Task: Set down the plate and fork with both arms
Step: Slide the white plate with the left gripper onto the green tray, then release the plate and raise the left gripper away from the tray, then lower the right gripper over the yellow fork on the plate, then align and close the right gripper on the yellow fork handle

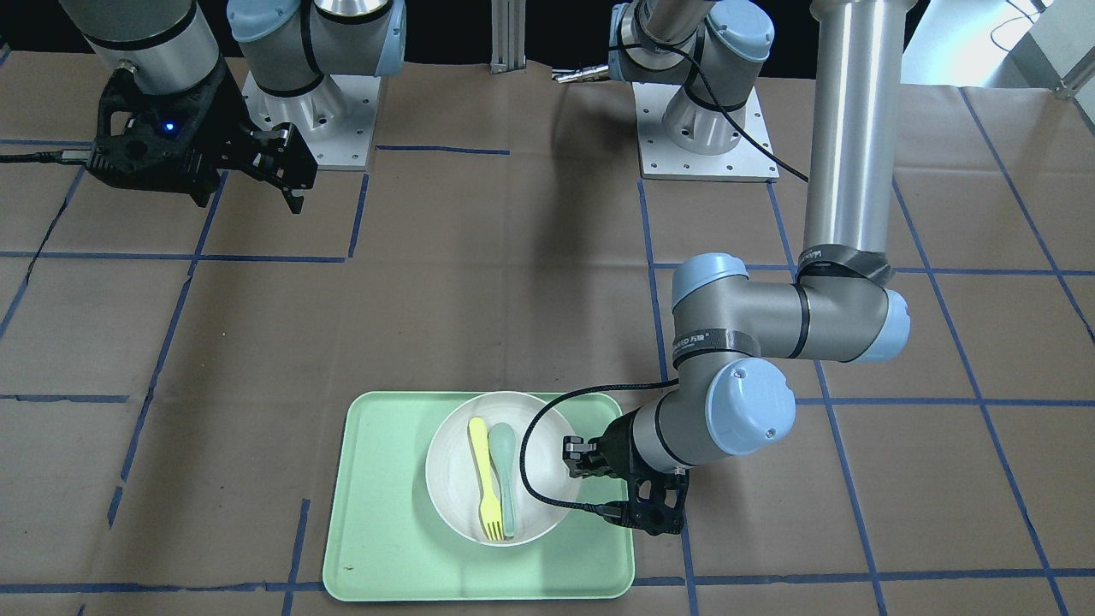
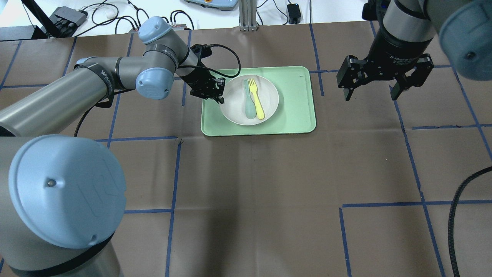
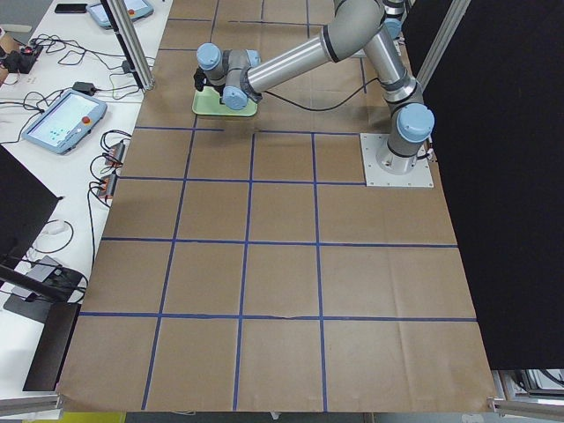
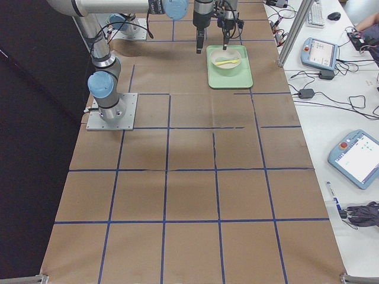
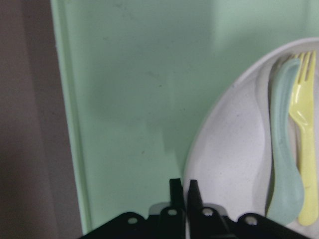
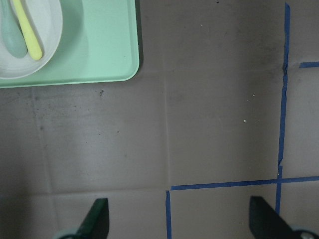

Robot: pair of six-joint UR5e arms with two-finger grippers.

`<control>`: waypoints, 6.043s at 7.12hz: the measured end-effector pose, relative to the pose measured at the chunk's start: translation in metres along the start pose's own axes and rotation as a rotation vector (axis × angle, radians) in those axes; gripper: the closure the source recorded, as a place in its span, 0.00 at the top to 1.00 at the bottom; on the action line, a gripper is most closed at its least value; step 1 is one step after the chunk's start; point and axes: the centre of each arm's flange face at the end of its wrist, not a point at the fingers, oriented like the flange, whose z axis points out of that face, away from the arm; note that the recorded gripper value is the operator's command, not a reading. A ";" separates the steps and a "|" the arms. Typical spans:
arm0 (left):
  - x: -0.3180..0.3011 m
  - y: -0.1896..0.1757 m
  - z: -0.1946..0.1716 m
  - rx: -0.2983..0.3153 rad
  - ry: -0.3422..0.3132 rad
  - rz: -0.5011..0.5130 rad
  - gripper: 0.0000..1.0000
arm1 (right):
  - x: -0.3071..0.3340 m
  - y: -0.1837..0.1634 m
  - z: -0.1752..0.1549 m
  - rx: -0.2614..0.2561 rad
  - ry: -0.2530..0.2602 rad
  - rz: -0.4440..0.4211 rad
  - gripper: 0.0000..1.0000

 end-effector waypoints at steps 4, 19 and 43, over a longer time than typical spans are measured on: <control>0.005 -0.003 0.006 0.027 -0.002 0.049 0.11 | 0.000 0.000 0.000 0.000 0.000 0.000 1.00; 0.078 0.208 -0.281 -0.115 -0.376 -0.054 1.00 | -0.012 -0.008 -0.003 0.016 -0.084 -0.005 1.00; 0.060 0.267 -0.286 -0.075 -0.396 -0.090 1.00 | -0.226 -0.200 0.257 -0.064 0.010 -0.022 0.50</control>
